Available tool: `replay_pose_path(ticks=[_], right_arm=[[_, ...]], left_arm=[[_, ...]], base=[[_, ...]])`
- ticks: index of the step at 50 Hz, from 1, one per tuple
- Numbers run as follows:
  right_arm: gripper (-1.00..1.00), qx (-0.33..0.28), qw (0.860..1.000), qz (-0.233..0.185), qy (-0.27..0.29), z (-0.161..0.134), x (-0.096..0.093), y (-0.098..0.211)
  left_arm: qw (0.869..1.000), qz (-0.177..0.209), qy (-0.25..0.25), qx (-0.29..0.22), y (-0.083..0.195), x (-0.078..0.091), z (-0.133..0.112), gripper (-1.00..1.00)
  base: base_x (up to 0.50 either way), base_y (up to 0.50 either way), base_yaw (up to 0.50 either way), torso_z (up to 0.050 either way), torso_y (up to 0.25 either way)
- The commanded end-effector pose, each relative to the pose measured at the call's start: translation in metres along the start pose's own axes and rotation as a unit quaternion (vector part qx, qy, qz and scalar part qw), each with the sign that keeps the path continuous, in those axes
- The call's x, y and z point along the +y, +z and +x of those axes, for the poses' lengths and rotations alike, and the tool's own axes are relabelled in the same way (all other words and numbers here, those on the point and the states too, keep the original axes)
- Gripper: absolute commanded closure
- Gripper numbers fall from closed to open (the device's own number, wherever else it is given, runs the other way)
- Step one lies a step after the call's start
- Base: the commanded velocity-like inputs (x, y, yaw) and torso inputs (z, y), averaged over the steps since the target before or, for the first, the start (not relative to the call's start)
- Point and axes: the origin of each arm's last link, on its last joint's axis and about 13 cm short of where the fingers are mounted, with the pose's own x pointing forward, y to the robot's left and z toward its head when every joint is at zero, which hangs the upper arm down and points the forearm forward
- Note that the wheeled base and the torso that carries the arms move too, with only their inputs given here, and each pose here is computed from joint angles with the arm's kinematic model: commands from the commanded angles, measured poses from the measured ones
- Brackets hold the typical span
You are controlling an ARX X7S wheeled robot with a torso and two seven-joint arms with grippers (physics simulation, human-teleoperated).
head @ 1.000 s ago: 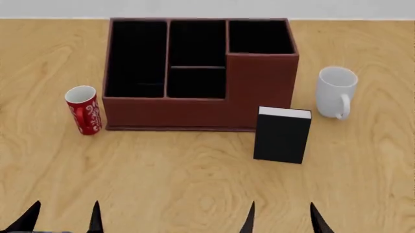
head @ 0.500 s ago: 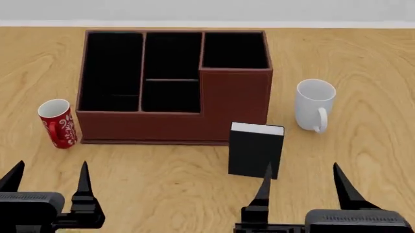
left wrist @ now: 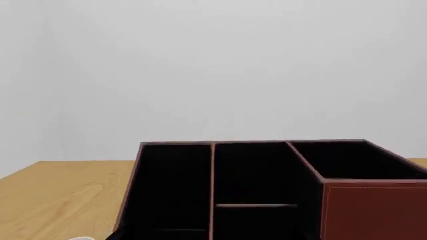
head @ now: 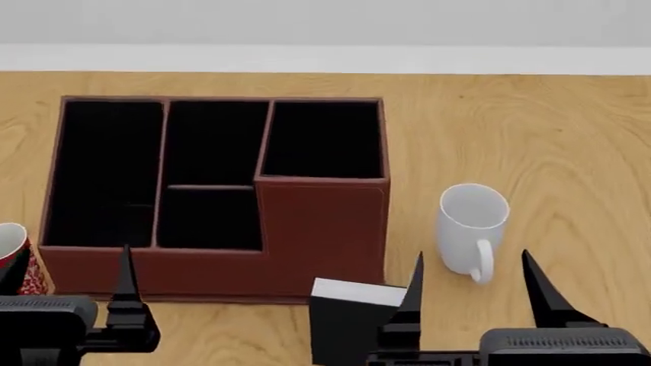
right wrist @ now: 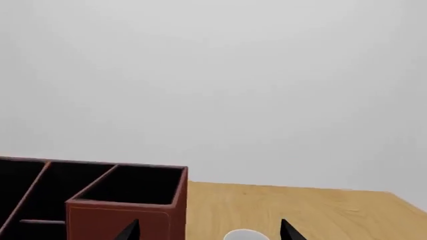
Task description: Pick up the book and place it in the right compartment of the caddy.
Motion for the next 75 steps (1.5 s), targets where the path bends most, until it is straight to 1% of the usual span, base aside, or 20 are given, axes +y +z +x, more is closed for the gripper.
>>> replay_pose_path(ticks=[1,11,18,20,25,26,27,28,30,32,33,34,35,45,58,60,75], right_arm=[[-1.0,-0.006,1.0,-0.003,0.01,-0.001,-0.0006,0.0025],[-1.0,-0.007,1.0,-0.004,0.009,-0.0006,-0.0012,0.0025],[-1.0,0.001,1.0,-0.016,0.018,-0.0001,0.0011,0.0015],[-1.0,0.006,1.0,-0.026,0.012,0.0001,0.0012,0.0009],[-1.0,0.011,1.0,-0.021,0.001,0.0006,0.0,0.0006],[-1.0,0.019,0.999,-0.035,-0.012,0.001,-0.0001,0.0002],[-1.0,0.017,0.999,-0.028,-0.01,0.0011,0.0002,0.0004],[-1.0,0.019,1.0,-0.009,0.002,0.001,0.0004,0.0008],[-1.0,0.016,0.999,-0.034,-0.006,0.0007,0.0018,0.0008],[-1.0,0.019,0.999,-0.04,-0.005,0.0009,0.002,0.0004],[-1.0,0.024,0.998,-0.066,-0.008,0.0013,0.0038,0.0004],[-1.0,0.028,0.997,-0.073,-0.014,0.0018,0.0042,0.0006],[-1.0,0.025,0.998,-0.063,-0.005,0.0017,0.0048,0.0008],[-1.0,0.017,0.999,-0.047,0.0,0.0009,0.0033,0.0007],[-1.0,0.012,0.999,-0.052,0.006,0.0003,0.0053,0.0023],[-1.0,0.01,0.999,-0.045,0.008,0.0001,0.0055,0.0028],[-1.0,0.008,0.999,-0.037,0.017,0.0008,0.007,0.0018]], left_arm=[[1.0,0.008,0.014,-0.006,0.0019,-0.0005,0.0014,-1.0],[1.0,0.006,0.012,0.002,0.0015,-0.0009,0.0015,-1.0],[1.0,0.01,0.01,0.0,0.001,-0.0021,0.0002,-1.0],[1.0,0.011,0.008,0.0,0.0008,-0.0022,-0.0001,-1.0],[1.0,0.013,0.01,0.001,0.0005,-0.0019,0.0006,-1.0],[1.0,0.012,0.01,0.002,0.0007,-0.0019,0.0005,-1.0],[1.0,0.012,0.01,0.001,0.0008,-0.0017,0.0006,-1.0],[1.0,0.012,0.01,0.001,0.0012,-0.0018,0.0002,-1.0],[1.0,0.013,0.01,0.0,0.0017,-0.0017,0.0001,-1.0],[1.0,0.013,0.01,0.0,0.0023,-0.0018,-0.0002,-1.0],[1.0,0.013,0.011,0.0,0.0019,-0.0016,0.0001,-1.0],[1.0,0.013,0.011,0.0,0.0018,-0.0015,0.0003,-1.0],[1.0,0.014,0.012,-0.001,0.002,-0.0013,0.0003,-1.0],[1.0,0.019,0.015,-0.002,0.0016,-0.0012,0.0006,-1.0],[1.0,0.027,0.015,-0.007,0.0,-0.0019,0.0002,-1.0],[0.999,0.029,0.014,-0.008,-0.0003,-0.002,0.0,-1.0],[0.999,0.02,0.023,-0.01,0.0025,-0.0003,0.0002,-1.0]], base=[[0.49,-0.25,0.0,0.0,0.0],[0.48,-0.27,0.0,0.0,0.002],[0.47,-0.28,0.0,0.0,0.0],[0.47,-0.29,0.0,0.0,0.0],[0.47,-0.29,0.0,0.0,0.002],[0.46,-0.28,0.0,0.0,0.0],[0.47,-0.26,0.0,0.0,0.0],[0.45,-0.1,0.0,0.0,0.0],[-0.04,0.0,0.0,0.0,0.006],[0.01,0.0,0.0,0.0,0.0],[0.0,0.0,0.5,0.0,0.0],[0.0,0.0,0.5,0.0,0.0],[0.0,0.0,0.5,0.0,0.0],[0.0,0.0,0.5,0.0,0.0],[0.0,0.0,0.5,0.0,0.0],[0.0,0.0,0.5,0.0,0.0],[0.0,0.0,0.5,0.0,0.0]])
